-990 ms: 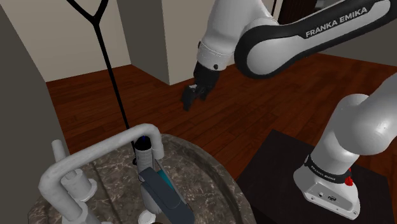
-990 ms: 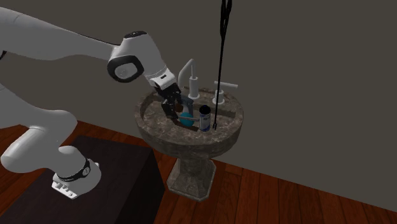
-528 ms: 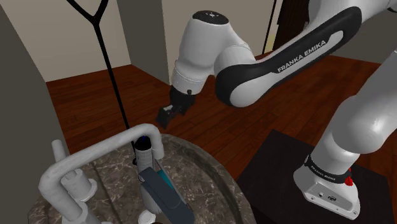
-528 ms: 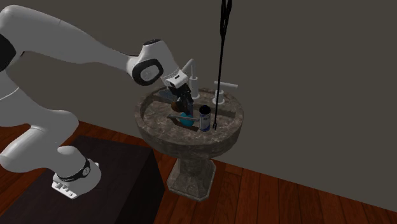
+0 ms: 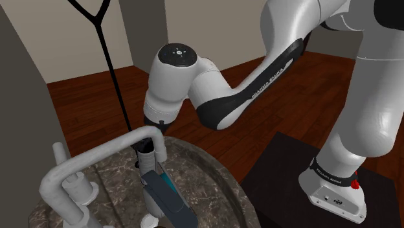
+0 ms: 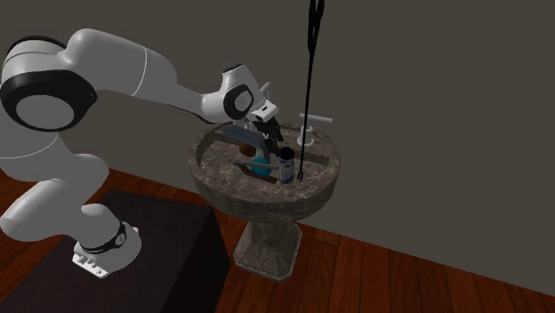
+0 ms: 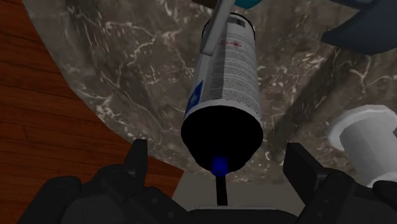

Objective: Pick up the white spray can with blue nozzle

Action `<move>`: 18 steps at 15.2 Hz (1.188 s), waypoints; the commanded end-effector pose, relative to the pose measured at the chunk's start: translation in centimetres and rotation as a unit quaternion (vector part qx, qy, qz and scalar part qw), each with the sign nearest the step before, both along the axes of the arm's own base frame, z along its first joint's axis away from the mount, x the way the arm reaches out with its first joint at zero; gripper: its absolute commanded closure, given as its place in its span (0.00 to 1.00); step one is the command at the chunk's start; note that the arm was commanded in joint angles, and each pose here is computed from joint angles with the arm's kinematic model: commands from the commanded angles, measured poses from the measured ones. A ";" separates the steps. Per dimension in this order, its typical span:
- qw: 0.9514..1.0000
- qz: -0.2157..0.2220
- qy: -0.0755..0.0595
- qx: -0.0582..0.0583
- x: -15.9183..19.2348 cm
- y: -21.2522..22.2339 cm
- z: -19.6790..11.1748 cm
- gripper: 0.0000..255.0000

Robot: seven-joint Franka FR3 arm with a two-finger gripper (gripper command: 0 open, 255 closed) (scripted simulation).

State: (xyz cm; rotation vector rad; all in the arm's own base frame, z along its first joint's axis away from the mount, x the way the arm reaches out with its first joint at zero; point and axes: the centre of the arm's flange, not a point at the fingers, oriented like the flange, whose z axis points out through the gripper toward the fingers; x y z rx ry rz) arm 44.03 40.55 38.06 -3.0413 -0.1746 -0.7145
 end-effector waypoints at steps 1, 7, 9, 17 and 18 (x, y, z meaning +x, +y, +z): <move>1.000 0.001 -0.006 -0.002 0.5 1.1 -1.1 0.00; 1.000 0.001 -0.006 -0.002 0.5 1.1 -4.2 0.00; 1.000 0.001 -0.006 -0.002 0.5 1.1 -4.5 0.00; 1.000 0.001 -0.006 -0.002 0.6 1.0 -4.0 1.00; 1.000 0.001 -0.006 -0.002 0.7 1.1 -4.1 1.00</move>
